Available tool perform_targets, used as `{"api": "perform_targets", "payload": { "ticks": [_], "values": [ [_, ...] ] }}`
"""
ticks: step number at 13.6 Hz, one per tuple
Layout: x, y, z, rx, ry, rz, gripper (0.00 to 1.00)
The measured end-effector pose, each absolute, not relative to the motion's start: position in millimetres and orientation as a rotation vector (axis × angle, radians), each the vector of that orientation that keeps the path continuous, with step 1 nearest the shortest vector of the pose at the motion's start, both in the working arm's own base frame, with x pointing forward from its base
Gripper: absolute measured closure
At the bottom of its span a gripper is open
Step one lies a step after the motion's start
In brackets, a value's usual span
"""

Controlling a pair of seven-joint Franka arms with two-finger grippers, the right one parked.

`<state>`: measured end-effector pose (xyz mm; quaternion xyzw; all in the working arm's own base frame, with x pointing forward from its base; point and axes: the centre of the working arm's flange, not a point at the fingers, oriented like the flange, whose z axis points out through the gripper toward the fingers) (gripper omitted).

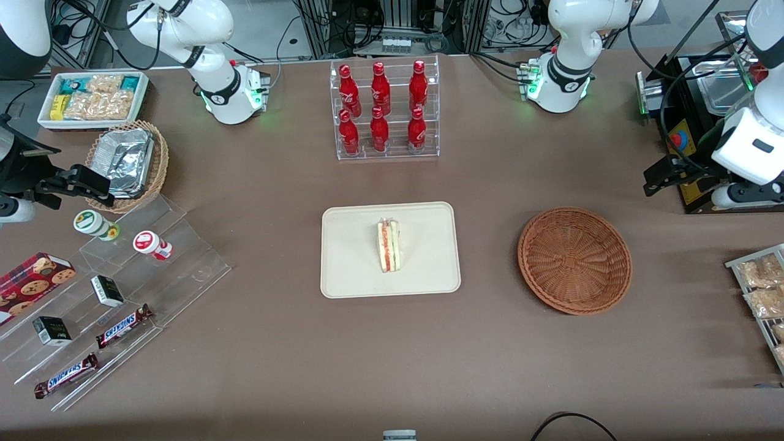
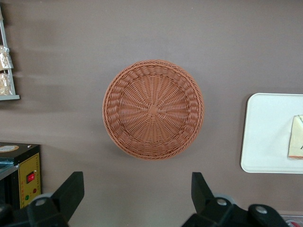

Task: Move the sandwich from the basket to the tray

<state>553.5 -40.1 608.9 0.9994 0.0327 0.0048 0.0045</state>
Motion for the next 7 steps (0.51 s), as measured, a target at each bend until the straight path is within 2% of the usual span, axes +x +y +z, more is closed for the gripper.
{"api": "perform_targets", "payload": {
  "ticks": [5,7],
  "values": [
    [553,-45,627,3.131,0.034,0.056,0.00],
    [552,-27,631,3.134,-0.043,0.046,0.00]
  ]
}}
